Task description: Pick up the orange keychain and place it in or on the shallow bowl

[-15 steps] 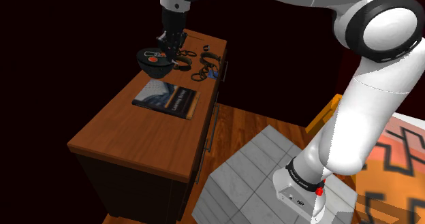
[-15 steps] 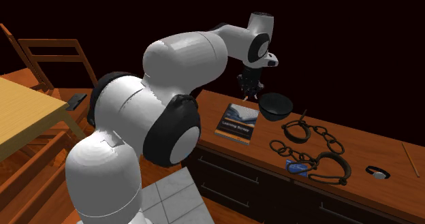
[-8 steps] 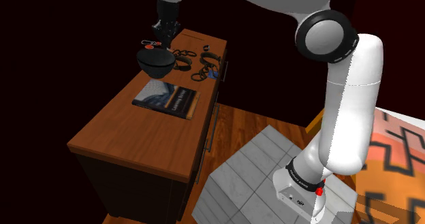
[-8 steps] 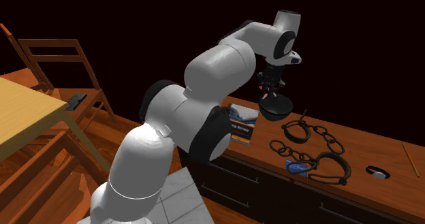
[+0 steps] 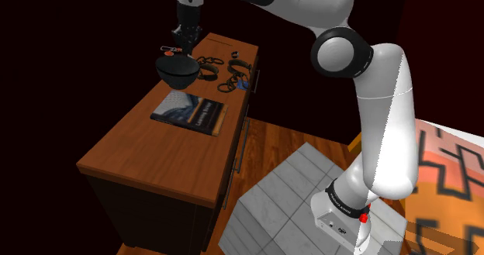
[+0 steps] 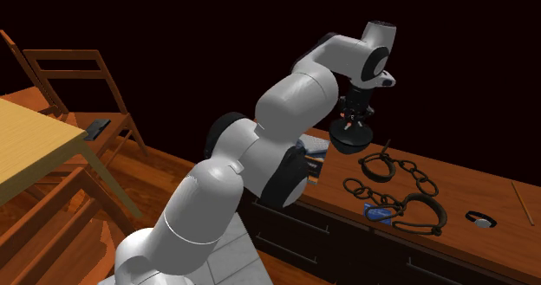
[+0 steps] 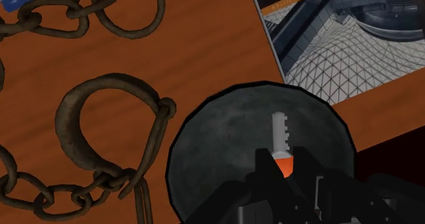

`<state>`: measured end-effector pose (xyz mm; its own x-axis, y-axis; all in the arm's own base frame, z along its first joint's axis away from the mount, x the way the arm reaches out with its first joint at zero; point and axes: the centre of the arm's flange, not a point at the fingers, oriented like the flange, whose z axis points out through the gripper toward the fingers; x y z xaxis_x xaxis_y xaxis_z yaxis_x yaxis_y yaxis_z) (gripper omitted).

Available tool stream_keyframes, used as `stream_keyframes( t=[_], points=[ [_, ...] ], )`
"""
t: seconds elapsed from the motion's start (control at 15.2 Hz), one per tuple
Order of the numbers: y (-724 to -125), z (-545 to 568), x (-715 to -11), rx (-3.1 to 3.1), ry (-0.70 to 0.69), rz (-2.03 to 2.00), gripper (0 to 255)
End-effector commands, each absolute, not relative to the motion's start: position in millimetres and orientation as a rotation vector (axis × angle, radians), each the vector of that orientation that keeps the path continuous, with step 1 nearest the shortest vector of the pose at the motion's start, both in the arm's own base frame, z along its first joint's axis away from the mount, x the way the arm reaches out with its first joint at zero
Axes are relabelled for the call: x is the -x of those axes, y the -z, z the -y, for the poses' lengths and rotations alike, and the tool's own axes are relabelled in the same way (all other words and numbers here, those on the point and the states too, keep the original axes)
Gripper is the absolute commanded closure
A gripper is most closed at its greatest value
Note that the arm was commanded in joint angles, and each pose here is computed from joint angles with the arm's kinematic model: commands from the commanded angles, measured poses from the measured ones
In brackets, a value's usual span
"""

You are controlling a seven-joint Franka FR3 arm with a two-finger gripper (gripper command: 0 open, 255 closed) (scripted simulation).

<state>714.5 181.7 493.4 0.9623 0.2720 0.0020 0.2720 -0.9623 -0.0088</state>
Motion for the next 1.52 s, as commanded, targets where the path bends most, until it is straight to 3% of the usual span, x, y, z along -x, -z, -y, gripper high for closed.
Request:
stream_keyframes(
  t=[0.0, 0.59, 1.06, 1.12, 1.45],
  points=[
    [-481.9, -182.3, -717.3, 3.103, 0.003, 0.431, 255],
    [-436.3, -182.3, -717.3, 3.103, 0.003, 0.431, 255],
    [-436.3, -182.3, -717.2, 3.103, 0.003, 0.431, 255],
    [-436.3, -182.3, -717.2, 3.103, 0.003, 0.431, 0],
    [-436.3, -182.3, -717.2, 3.103, 0.003, 0.431, 0]
  ],
)
